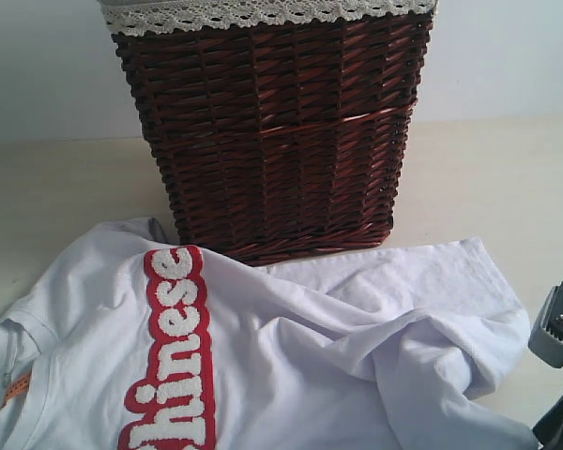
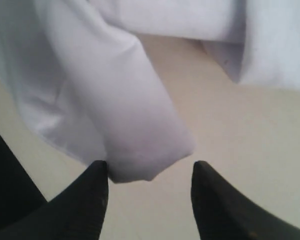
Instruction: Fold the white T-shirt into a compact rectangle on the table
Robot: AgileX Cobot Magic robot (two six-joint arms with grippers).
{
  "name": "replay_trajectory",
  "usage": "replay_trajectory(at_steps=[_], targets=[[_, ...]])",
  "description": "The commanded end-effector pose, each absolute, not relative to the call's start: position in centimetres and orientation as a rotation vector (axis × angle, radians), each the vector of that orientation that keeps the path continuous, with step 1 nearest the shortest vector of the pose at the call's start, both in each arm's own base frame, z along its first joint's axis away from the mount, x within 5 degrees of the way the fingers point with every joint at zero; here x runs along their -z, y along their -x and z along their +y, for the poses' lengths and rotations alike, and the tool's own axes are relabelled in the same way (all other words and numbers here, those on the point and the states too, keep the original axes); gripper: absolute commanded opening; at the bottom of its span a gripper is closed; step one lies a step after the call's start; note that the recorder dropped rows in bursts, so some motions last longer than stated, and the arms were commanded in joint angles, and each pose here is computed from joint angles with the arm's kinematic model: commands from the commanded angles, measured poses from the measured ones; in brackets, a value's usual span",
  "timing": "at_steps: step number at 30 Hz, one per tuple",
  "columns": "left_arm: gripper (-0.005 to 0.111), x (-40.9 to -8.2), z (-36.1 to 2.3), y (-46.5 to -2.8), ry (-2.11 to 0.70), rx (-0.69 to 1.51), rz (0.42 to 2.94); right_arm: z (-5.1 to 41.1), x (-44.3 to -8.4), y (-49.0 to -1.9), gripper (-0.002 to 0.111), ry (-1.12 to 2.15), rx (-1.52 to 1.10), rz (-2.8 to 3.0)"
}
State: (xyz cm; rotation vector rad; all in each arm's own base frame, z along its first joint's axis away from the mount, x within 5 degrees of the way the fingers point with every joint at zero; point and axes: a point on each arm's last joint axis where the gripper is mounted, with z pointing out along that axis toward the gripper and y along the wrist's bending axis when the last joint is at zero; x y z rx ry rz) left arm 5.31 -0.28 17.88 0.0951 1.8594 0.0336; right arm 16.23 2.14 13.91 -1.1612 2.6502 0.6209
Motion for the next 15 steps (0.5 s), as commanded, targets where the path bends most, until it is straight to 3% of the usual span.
replay_trajectory(at_steps=[1,9,15], targets=[[0.0,-18.1,-0.3,-5.3,-0.094,-0.028,1.841,1.8,-14.8,-15.3,0.051,1.258,-0.574,2.635],[0.0,-18.1,-0.3,-5.3,-0.094,-0.028,1.841,1.5,-14.6,-15.6,0.051,1.246,-0.493,2.621],[0.0,-18.1,-0.3,-5.3,-0.094,-0.028,1.841,2.3,-13.1,-17.0,0.051,1.086,-0.635,2.613]])
